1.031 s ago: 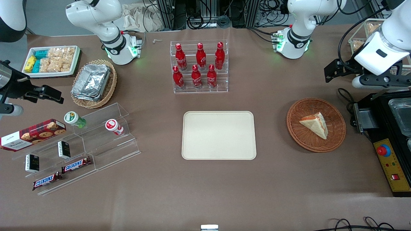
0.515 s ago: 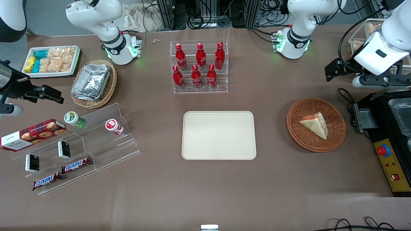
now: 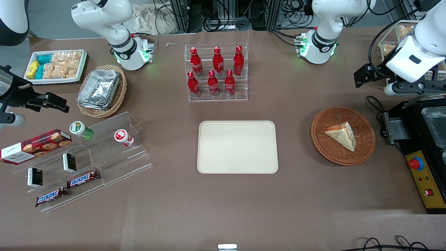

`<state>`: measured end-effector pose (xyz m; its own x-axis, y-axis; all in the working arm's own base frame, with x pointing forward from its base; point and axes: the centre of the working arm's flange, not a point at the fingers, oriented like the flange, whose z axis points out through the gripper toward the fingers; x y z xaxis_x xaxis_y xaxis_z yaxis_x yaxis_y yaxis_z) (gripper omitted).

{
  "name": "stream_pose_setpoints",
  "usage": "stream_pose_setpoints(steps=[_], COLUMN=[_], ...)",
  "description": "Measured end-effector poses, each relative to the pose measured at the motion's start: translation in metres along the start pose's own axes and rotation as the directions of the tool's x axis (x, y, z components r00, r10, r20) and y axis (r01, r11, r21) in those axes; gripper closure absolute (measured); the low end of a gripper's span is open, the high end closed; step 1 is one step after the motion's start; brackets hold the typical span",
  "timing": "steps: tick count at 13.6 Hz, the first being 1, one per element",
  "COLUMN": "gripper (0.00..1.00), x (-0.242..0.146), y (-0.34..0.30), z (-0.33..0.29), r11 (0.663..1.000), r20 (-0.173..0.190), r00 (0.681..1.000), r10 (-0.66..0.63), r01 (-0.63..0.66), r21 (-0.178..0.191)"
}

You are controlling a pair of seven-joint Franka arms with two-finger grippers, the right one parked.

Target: Place sandwich from basket to tray

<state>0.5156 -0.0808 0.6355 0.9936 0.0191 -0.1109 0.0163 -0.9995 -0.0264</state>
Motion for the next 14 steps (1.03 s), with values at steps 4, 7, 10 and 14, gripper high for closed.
stream_pose_setpoints(steps=[4,7,10,14], gripper=[0.00,0.00,0.00,0.00], x=[-0.002,-0.013,-0.022,-0.017], y=[-0.024,-0.056,-0.058,-0.059], z=[0.024,0.041,0.060,0.091], r11=[0.992,0.982,0.965,0.953], r20=[0.024,0.004,0.009,0.004], r00=[0.991,0.982,0.965,0.953], r10=[-0.128,-0.190,-0.263,-0.303], r01=[0.128,0.190,0.263,0.303], r21=[0.022,0.006,0.008,0.005])
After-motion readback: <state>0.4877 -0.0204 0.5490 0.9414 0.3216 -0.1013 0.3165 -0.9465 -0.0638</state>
